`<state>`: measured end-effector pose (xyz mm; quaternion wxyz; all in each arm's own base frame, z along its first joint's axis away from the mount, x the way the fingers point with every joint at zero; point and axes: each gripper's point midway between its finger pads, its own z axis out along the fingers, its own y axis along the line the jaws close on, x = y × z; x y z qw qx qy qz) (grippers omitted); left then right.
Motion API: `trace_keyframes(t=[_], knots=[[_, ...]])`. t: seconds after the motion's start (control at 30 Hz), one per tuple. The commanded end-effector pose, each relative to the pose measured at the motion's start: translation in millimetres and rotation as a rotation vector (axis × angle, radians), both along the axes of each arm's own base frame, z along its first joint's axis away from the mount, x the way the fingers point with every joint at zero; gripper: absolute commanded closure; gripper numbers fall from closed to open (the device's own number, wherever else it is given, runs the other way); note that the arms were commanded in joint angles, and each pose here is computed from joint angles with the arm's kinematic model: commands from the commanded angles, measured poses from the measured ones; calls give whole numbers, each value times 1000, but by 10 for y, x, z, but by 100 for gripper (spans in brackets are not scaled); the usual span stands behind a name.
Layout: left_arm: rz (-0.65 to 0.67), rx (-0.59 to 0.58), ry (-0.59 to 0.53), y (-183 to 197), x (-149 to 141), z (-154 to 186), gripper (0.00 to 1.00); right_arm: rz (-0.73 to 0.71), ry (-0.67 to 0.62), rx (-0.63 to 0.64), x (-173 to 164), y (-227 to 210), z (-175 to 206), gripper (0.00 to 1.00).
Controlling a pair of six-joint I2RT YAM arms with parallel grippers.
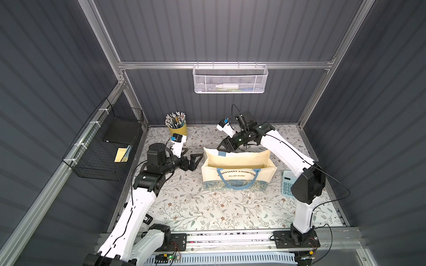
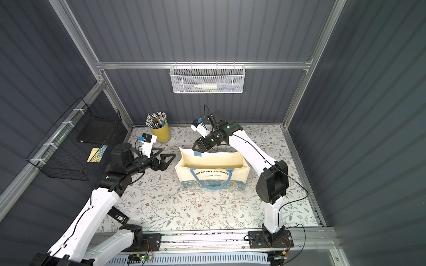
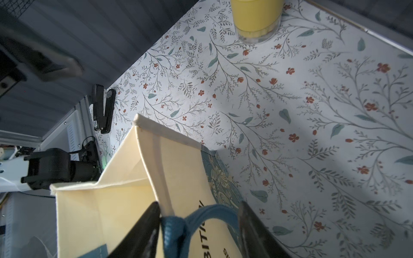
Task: Put away the canvas bag
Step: Press the canvas bag at the center of the board.
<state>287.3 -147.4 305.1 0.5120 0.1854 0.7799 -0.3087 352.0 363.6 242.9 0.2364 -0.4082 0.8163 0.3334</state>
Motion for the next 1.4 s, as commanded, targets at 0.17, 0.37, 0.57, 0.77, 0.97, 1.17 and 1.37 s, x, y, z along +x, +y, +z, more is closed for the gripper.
trace_keyframes(t=[0.17, 0.37, 0.57, 0.77, 0.97, 1.17, 1.37], knots=[[-124, -28, 25, -73, -558, -147, 0, 37, -2, 44, -103, 117, 128, 51], [-213, 5, 134, -161, -604, -545, 1, 78, 2, 45, -229, 218, 112, 70], [-213, 121, 123, -111, -481, -864, 3, 116, 1, 45, -339, 375, 117, 79], [-154, 211, 25, -39, -156, -866, 1, 123, 1, 50, -351, 407, 124, 99], [-139, 308, -78, 9, 45, -928, 1, 145, 12, 47, -420, 378, 84, 100], [-223, 331, -279, -116, 110, -813, 0, 190, 28, 75, -528, 374, 118, 100], [-345, 393, -378, -214, 58, -870, 0, 252, 59, 118, -672, 391, 169, 100]])
